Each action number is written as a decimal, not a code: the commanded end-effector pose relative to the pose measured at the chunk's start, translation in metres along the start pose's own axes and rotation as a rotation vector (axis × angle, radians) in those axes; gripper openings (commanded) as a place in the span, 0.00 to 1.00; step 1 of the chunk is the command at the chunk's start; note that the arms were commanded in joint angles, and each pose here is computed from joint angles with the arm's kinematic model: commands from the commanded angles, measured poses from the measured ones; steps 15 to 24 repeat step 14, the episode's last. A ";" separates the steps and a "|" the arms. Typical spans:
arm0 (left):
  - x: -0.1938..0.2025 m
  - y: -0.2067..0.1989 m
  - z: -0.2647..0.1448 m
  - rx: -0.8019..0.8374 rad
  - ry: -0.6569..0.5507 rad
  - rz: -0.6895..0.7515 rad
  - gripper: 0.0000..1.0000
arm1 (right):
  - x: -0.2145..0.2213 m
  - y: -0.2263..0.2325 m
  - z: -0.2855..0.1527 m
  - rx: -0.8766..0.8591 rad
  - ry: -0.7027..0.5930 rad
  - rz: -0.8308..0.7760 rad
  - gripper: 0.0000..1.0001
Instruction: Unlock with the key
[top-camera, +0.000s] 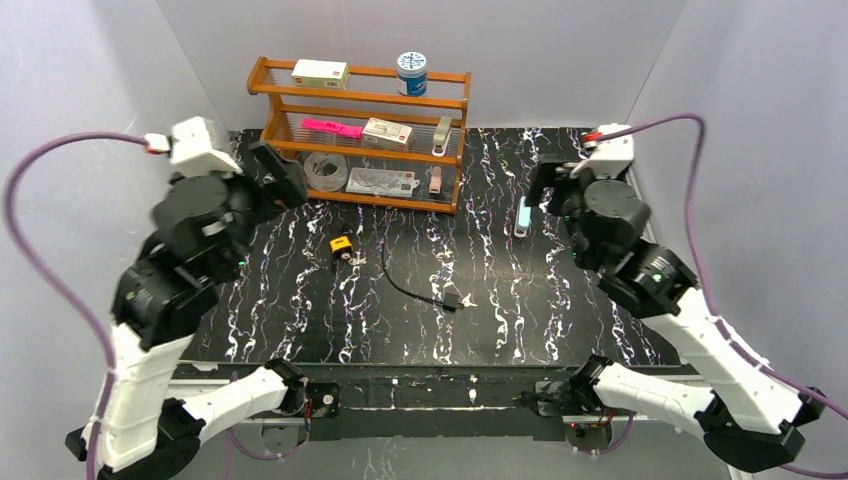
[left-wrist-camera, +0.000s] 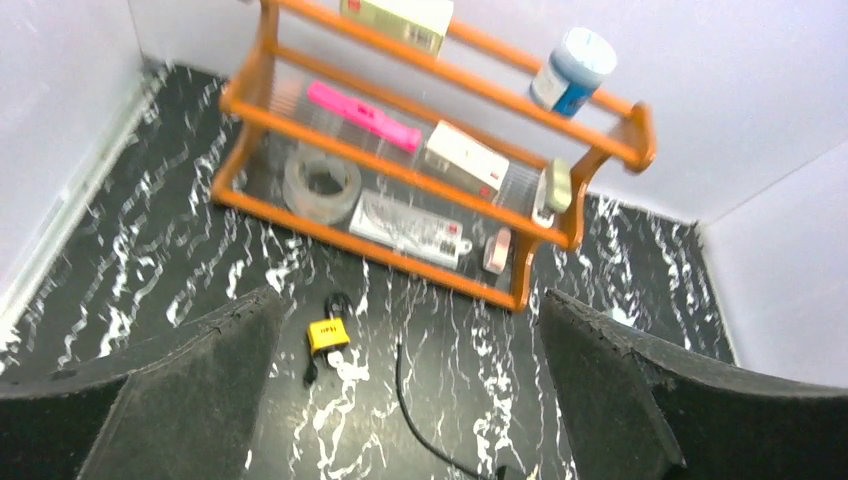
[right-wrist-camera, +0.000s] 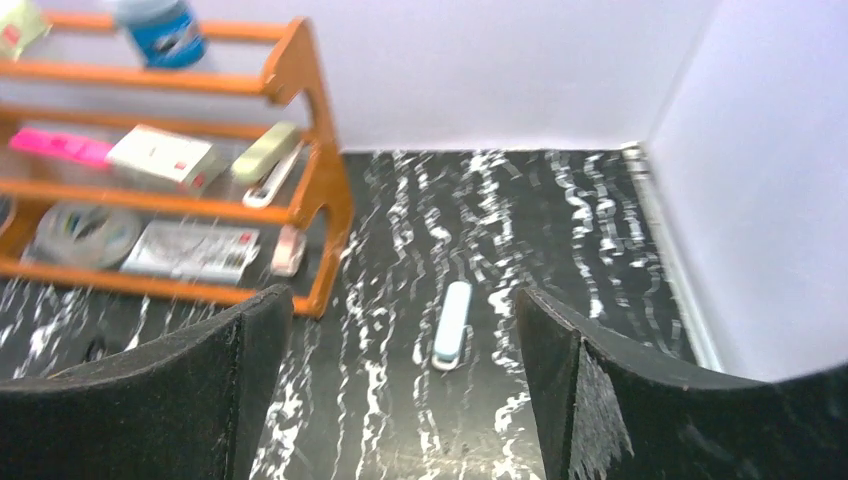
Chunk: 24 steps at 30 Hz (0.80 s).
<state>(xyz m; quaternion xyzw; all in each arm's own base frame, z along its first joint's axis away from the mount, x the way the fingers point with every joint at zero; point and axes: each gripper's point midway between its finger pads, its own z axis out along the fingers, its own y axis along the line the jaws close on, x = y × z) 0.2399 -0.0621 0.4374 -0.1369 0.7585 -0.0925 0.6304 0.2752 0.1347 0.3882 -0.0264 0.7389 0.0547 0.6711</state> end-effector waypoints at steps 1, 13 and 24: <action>-0.036 0.030 -0.032 -0.056 -0.044 0.131 0.98 | -0.046 -0.069 -0.032 0.284 -0.084 0.028 0.93; -0.048 0.063 -0.054 -0.177 -0.064 0.122 0.98 | -0.096 -0.119 -0.078 0.391 -0.255 0.100 0.99; -0.045 0.063 -0.052 -0.179 -0.057 0.122 0.98 | -0.096 -0.119 -0.077 0.396 -0.255 0.101 0.99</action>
